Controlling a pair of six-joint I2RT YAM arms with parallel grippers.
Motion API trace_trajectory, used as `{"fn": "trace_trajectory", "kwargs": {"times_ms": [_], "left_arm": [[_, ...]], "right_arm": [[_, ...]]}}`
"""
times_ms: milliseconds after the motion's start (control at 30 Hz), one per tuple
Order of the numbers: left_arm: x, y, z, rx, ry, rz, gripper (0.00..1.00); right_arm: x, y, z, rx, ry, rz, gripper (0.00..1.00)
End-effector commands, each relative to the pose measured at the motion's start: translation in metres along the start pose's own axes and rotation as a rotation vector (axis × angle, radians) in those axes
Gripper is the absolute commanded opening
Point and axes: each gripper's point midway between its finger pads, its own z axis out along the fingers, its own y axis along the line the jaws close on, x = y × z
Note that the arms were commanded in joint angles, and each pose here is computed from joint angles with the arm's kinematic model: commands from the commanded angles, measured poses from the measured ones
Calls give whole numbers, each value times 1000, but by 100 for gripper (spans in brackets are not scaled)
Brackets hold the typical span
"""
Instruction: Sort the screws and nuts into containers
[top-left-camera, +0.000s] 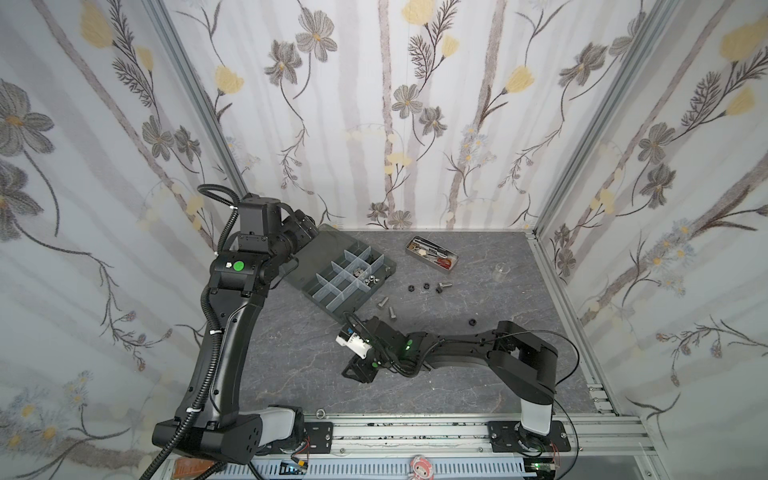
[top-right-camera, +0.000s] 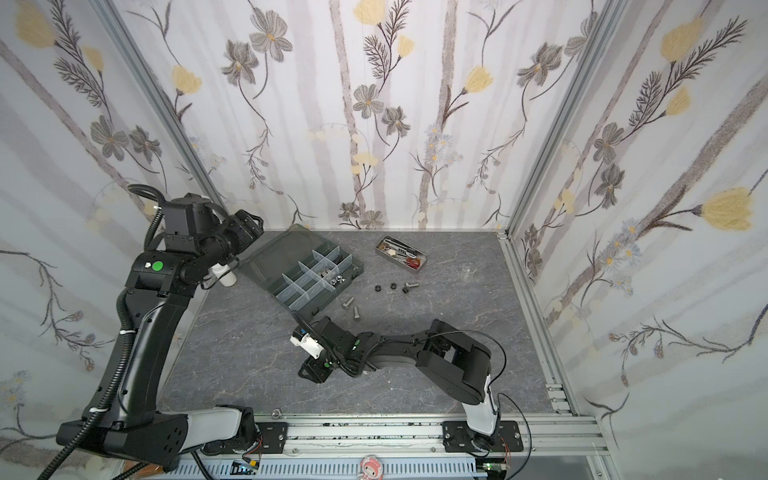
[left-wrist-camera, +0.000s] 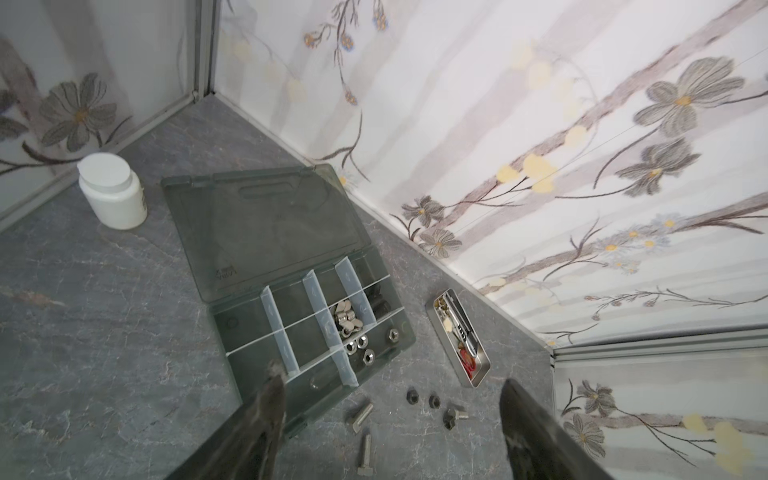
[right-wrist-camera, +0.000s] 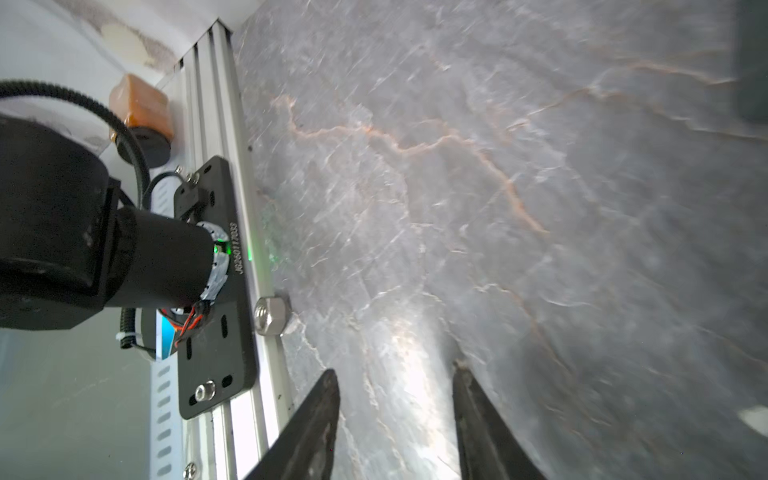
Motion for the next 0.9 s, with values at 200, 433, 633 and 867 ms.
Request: {"fn": "trace_trajectory", "kwargs": {"times_ms": [200, 433, 633, 867], "left_arm": [[-9, -10, -2, 38, -21, 47, 82], [-10, -11, -3, 46, -27, 53, 82], [-10, -11, -3, 45, -24, 57, 82], [-9, -10, -5, 48, -23, 59, 82]], "right_arm": [[16, 34, 32, -11, 75, -176, 62], [20, 41, 48, 5, 80, -218, 70], [19, 47, 58, 23, 72, -254, 74], [29, 46, 70, 46, 101, -274, 74]]}}
